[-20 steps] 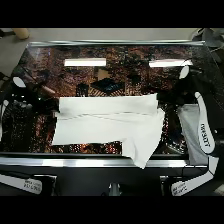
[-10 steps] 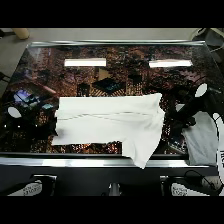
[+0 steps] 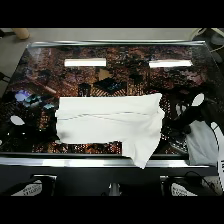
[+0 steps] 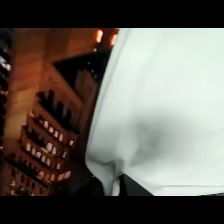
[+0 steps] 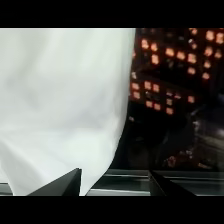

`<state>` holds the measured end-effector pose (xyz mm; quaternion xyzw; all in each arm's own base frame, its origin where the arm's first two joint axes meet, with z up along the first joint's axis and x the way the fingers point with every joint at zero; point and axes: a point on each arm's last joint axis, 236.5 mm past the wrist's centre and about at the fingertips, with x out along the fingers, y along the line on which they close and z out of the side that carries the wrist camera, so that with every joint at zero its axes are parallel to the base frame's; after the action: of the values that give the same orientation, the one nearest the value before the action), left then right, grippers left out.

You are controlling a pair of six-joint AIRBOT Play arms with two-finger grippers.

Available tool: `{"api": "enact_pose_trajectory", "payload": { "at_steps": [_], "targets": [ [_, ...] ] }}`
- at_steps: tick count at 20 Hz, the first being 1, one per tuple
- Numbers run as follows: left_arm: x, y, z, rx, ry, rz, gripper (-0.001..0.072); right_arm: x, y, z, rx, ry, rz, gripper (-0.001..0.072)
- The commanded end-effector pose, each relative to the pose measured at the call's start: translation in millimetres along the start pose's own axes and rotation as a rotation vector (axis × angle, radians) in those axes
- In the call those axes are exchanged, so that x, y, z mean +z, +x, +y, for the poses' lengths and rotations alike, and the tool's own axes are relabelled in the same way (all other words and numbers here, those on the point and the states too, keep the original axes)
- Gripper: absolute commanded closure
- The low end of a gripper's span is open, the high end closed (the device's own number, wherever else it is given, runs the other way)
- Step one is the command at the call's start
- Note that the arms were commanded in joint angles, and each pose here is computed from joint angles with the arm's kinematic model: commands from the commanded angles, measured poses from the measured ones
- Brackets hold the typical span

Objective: Fold the shirts.

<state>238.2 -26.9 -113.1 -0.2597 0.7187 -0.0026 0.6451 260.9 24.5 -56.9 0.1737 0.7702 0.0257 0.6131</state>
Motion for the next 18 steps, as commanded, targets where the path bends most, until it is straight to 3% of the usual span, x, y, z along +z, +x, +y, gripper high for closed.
{"api": "enact_pose_trajectory", "payload": {
  "at_steps": [1,6,7,9,10,11,15,18],
  "targets": [
    [1,1,-3,-0.017,-0.016,-0.008,0.0681,-36,39,8,0.015,-0.036,0.064,0.0225],
    [0,-2,-5,-0.018,-0.001,-0.01,0.0681,-48,87,18,0.078,0.006,0.043,0.023],
    [0,-2,-5,-0.019,0.0,-0.013,0.0681,-47,91,21,0.096,0.022,0.035,0.0261],
    [0,-2,-5,-0.019,0.0,-0.014,0.0681,-45,95,29,0.138,0.053,0.016,0.0379],
    [0,-3,-5,-0.019,0.001,-0.015,0.0681,-41,95,30,0.14,0.055,-0.002,0.0588],
    [2,-3,-5,-0.019,0.008,-0.02,0.0681,-38,92,30,0.138,0.049,-0.015,0.0692],
    [35,-52,-28,-0.031,0.142,-0.171,0.0683,-4,24,53,0.146,-0.108,-0.178,0.0694],
    [78,-109,-57,-0.058,0.185,-0.339,0.0685,64,-63,78,0.141,-0.169,-0.467,0.0694]
  ]
}}
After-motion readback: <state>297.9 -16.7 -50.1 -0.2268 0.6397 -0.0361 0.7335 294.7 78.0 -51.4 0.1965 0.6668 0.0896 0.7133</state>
